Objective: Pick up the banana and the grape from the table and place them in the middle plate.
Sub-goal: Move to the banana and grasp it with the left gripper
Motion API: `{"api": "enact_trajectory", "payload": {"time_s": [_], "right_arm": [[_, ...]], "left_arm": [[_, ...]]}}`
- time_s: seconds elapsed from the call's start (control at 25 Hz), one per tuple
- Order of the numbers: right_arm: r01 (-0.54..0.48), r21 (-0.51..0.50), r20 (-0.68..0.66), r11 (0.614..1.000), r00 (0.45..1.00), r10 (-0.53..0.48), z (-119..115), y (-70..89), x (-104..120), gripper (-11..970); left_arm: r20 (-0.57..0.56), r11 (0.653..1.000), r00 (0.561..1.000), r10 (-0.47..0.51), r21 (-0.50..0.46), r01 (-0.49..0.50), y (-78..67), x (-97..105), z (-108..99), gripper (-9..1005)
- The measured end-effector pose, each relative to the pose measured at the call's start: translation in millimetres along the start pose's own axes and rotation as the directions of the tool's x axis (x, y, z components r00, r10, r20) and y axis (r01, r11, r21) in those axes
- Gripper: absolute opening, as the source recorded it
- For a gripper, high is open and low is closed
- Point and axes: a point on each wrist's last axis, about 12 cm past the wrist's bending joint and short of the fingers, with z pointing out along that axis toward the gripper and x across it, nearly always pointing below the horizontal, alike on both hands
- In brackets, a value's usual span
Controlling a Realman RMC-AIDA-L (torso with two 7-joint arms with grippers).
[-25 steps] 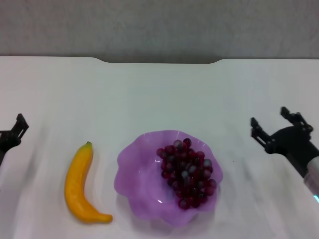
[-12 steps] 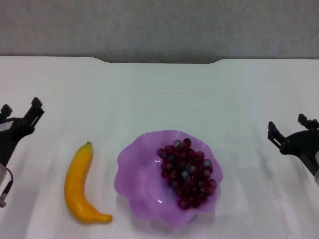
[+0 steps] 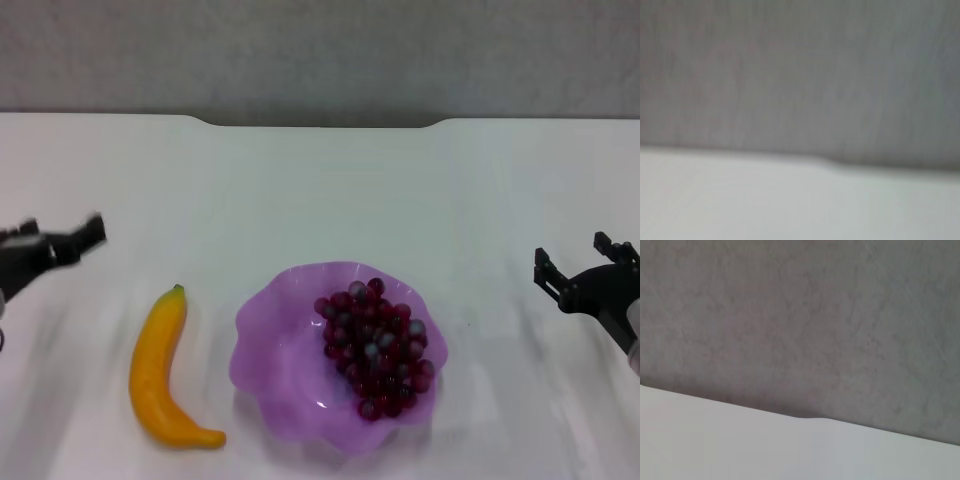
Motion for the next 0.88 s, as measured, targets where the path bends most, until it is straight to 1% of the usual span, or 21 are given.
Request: {"api": "enact_trajectory", "payload": {"time_s": [0.08,0.12,0.16,0.24,0.36,0.52,0.68,0.88], "right_arm": [[0.001,0.0,0.0,1.0,1.0,-0.001,0.3,-0.1,-0.2,828],[0.002,0.0,0.0,1.0,1.0,-0.002,0.5,-0.1,-0.4,828],[0.004,-0.003,0.001,1.0,1.0,-0.004,1.1,0.3,-0.9,828],[0.006,-0.01,-0.001,1.0,1.0,-0.006,2.8,2.1,-2.1,828],[0.011,-0.016,-0.009,1.0,1.0,-0.011,3.6,3.2,-1.6,828],[0.018,-0.027,-0.012,0.999,1.0,-0.018,5.0,5.7,-2.4,828],[0.021,-0.028,-0.013,0.999,1.0,-0.022,5.0,5.6,-2.2,828],[0.021,-0.027,-0.013,0.999,1.0,-0.021,5.3,5.4,-2.5,828]], "left_arm": [[-0.113,0.997,0.992,0.059,-0.04,-0.064,-8.8,-6.5,0.8,894],[-0.154,0.994,0.984,0.091,-0.043,-0.099,-14.7,-11.4,1.2,894],[-0.176,0.993,0.979,0.104,-0.04,-0.113,-17.3,-14.0,0.9,894],[-0.256,0.99,0.957,0.138,-0.001,-0.143,-24.8,-20.1,0.5,894],[-0.348,0.992,0.929,0.13,0.051,-0.119,-30.9,-26.3,2.4,894],[-0.454,0.995,0.885,0.104,0.052,-0.09,-28.9,-27.8,3.0,894],[-0.509,0.996,0.856,0.093,0.058,-0.073,-37.3,-21.5,7.0,894],[-0.53,0.995,0.843,0.095,0.068,-0.069,-43.9,-15.1,9.5,895]]}}
